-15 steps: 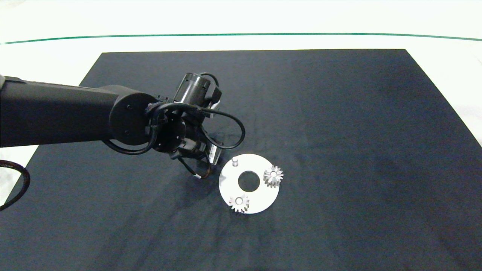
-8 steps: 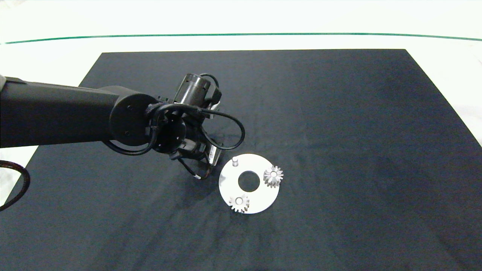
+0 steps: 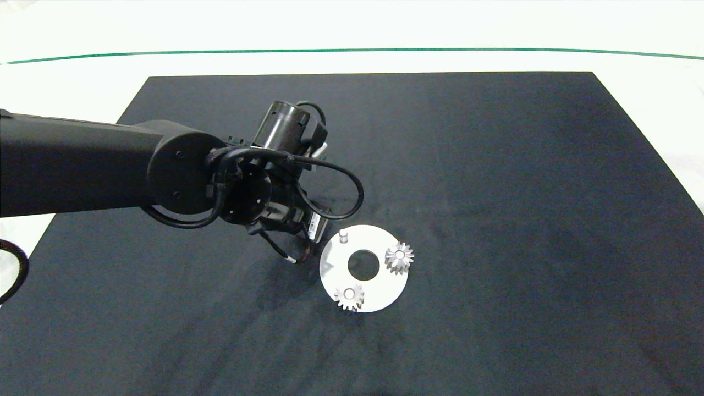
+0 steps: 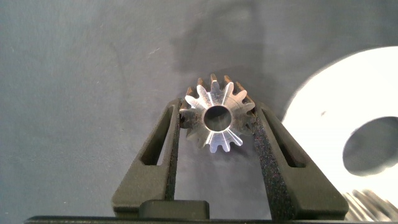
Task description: Install three planetary gears onto the carrier pins
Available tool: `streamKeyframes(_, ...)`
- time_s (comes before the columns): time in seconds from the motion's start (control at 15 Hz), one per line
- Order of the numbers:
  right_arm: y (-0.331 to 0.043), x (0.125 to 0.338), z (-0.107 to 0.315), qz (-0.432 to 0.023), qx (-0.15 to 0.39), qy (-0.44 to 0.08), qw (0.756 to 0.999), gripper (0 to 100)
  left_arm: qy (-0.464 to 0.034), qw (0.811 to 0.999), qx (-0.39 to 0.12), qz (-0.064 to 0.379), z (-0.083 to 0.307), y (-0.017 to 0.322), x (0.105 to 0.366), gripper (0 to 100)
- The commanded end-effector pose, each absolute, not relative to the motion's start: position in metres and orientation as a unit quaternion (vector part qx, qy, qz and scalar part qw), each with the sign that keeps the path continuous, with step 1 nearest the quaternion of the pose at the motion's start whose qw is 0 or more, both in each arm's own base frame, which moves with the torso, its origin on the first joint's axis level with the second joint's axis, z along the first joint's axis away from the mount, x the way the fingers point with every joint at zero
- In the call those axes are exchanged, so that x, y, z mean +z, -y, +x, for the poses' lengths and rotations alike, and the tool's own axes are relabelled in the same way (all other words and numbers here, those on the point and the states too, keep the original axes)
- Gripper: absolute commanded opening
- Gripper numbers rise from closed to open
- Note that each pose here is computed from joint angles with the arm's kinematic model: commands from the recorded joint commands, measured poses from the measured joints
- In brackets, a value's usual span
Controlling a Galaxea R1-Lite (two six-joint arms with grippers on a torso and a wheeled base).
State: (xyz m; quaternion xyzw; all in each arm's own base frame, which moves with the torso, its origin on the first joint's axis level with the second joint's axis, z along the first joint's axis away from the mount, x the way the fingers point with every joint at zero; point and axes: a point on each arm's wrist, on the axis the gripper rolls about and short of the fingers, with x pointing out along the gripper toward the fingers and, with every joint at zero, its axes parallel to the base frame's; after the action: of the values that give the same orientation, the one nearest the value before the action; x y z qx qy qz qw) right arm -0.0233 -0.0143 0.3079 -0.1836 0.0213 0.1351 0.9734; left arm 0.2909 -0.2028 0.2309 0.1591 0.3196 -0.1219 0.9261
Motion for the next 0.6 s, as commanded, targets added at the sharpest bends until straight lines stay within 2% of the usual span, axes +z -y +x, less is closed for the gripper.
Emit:
streamKeyframes(0.07, 0.014, 0.307, -0.023, -0.185, 0.135, -0.023, 0.973, 100, -0.3, 0.928, -0.147, 0.164, 0.274, 0.212, 0.244, 22)
streamKeyframes(0.33, 0.014, 0.307, -0.023, -0.186, 0.135, -0.023, 0.973, 100, -0.285, 0.921, -0.196, 0.178, 0.25, 0.239, 0.247, 22)
streamKeyframes(0.6, 0.014, 0.307, -0.023, -0.186, 0.135, -0.023, 0.973, 100, -0.287, 0.915, -0.208, 0.192, 0.249, 0.249, 0.241, 22)
